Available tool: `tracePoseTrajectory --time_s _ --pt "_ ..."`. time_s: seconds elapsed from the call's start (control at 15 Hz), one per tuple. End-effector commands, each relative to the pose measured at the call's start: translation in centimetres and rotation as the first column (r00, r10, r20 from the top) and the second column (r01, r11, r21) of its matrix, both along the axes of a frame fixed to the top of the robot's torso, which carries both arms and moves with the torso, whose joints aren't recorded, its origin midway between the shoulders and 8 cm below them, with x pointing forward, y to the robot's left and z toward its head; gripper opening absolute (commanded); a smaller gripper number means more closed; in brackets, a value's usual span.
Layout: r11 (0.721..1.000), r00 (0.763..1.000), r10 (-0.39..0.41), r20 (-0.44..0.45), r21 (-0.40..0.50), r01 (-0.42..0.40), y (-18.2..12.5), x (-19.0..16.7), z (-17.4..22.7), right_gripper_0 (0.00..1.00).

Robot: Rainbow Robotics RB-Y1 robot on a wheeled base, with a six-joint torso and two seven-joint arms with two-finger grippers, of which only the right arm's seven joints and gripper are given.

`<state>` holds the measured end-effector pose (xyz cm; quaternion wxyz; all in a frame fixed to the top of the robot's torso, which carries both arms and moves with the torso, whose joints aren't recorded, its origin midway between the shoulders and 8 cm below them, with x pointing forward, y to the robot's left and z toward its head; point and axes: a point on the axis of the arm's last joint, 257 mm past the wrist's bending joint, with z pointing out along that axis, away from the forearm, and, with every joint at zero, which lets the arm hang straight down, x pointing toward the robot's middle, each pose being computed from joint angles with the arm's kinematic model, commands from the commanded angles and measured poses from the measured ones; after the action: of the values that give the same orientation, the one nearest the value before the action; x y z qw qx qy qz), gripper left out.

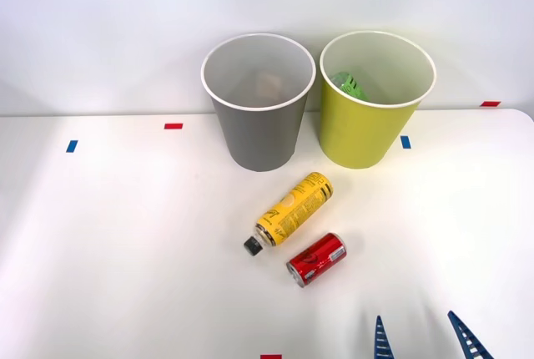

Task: Put cans in the gray bin, plastic bottles in the light green bin

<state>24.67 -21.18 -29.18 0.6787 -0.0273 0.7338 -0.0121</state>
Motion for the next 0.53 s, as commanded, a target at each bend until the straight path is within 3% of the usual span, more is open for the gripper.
tracePoseTrajectory --time_s 0.07,0.53 --pt "1.0 1.0 0.0 0.0 0.0 0.0 0.0 0.0 0.0 1.0" --pt "1.0 1.0 0.0 0.0 0.0 0.0 0.0 0.0 0.0 1.0"
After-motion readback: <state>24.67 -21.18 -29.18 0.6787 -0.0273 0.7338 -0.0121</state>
